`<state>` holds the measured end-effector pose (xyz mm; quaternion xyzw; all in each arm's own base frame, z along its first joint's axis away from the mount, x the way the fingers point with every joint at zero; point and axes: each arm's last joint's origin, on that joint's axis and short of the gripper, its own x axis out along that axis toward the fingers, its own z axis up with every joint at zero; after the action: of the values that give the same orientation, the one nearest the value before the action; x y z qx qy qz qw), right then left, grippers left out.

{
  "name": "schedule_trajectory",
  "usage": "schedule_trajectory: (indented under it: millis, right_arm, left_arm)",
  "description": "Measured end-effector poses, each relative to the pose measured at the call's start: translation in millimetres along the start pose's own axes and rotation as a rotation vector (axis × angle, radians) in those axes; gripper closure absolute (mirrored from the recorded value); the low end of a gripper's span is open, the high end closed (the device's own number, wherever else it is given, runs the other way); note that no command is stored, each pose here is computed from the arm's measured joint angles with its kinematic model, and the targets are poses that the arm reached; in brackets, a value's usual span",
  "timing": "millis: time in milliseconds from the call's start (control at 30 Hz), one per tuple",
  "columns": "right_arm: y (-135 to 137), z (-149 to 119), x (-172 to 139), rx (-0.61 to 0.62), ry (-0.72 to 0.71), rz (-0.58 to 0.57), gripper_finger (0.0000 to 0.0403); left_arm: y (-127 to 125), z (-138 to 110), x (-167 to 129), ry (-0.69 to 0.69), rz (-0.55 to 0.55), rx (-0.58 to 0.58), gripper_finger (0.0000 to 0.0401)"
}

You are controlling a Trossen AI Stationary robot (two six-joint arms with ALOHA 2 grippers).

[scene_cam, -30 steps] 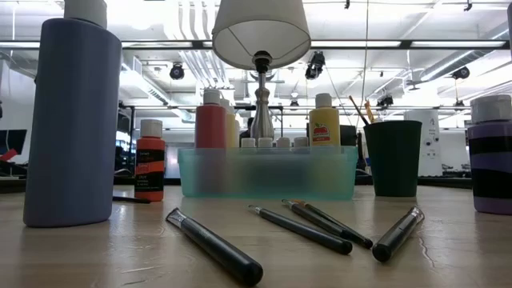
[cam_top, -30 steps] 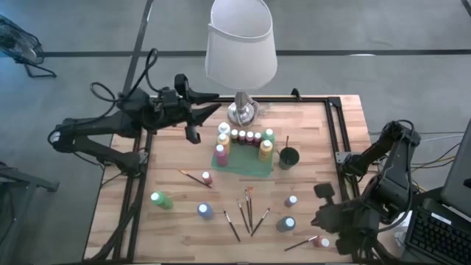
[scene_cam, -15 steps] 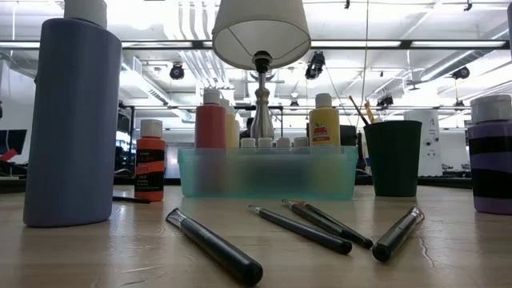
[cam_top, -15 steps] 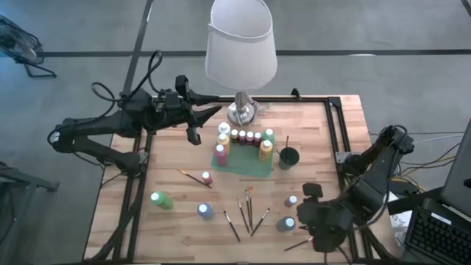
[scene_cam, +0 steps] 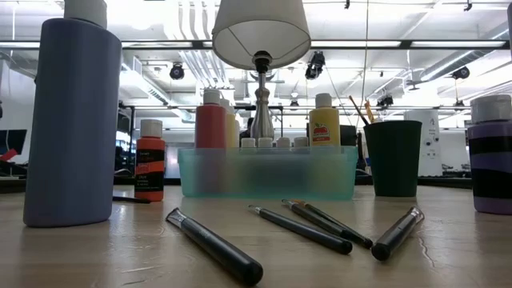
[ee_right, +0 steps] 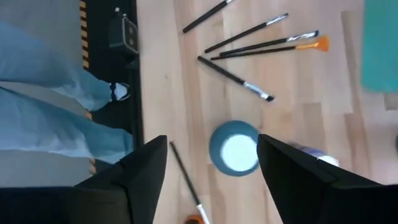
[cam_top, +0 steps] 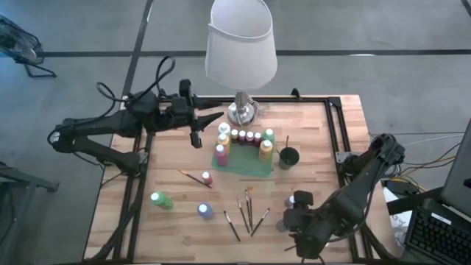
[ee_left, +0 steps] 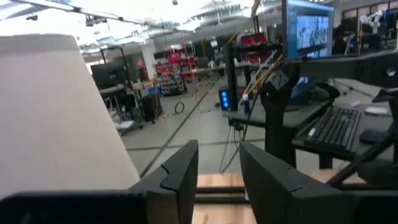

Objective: Pick & Place Paint Supplies
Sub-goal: Put the blue paint bottle into the green bin

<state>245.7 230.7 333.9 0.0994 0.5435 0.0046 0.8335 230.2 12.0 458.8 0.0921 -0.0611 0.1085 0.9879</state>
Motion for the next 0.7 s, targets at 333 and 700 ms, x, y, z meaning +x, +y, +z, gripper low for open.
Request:
schedule_trajectory:
  millis: [333,700]
  right_arm:
    - [-1.3,-5.1,12.7,0.059,0.056,-0.037,0.0129]
    - [-10.6,-11.9,30.2,0.082,0.101,-0.099,0.016]
  left_arm:
    - [-0.9,-4.7,-0.1,0.047,-0.009,0.001,0.0276]
    - [-1.0,-4.9,-0.1,0.05,-0.01,0.0,0.0276]
